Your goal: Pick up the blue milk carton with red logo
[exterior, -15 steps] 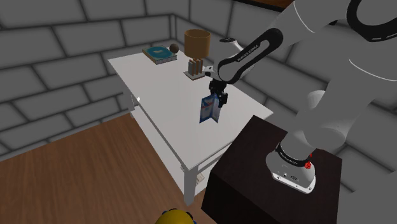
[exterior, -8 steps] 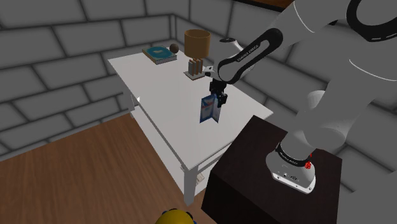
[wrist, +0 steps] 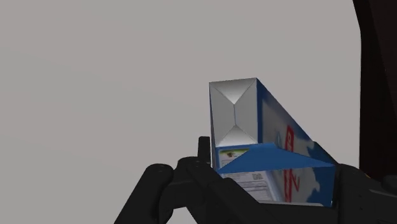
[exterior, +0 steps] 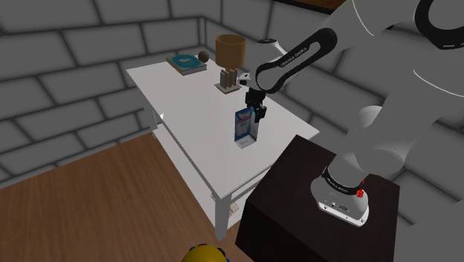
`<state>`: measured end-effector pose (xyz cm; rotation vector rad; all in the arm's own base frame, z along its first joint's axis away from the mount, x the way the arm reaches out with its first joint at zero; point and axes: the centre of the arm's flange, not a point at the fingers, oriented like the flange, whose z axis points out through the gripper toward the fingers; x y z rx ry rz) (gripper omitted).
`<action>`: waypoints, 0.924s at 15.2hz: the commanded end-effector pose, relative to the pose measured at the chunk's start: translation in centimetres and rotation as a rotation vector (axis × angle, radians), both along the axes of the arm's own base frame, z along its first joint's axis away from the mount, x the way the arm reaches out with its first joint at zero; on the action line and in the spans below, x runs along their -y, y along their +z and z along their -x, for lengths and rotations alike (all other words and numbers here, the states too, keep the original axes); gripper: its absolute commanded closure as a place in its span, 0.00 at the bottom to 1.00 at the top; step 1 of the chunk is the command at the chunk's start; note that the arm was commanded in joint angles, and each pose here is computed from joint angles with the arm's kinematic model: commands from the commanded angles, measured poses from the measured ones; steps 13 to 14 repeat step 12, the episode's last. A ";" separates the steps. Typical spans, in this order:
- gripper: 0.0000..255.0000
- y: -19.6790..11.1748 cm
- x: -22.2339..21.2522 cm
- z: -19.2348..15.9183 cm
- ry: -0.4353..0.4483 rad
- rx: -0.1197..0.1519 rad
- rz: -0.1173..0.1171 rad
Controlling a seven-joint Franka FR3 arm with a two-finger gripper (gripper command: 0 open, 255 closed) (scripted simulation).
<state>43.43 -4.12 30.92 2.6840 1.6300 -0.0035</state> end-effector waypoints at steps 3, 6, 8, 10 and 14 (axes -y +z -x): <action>1.00 2.1 0.0 0.0 0.000 0.001 0.000; 1.00 3.7 0.0 0.0 0.000 0.001 0.000; 1.00 4.8 0.0 0.0 0.000 0.001 0.000; 1.00 5.8 0.0 0.0 0.000 0.001 0.000; 1.00 5.9 0.0 0.0 0.000 0.001 0.000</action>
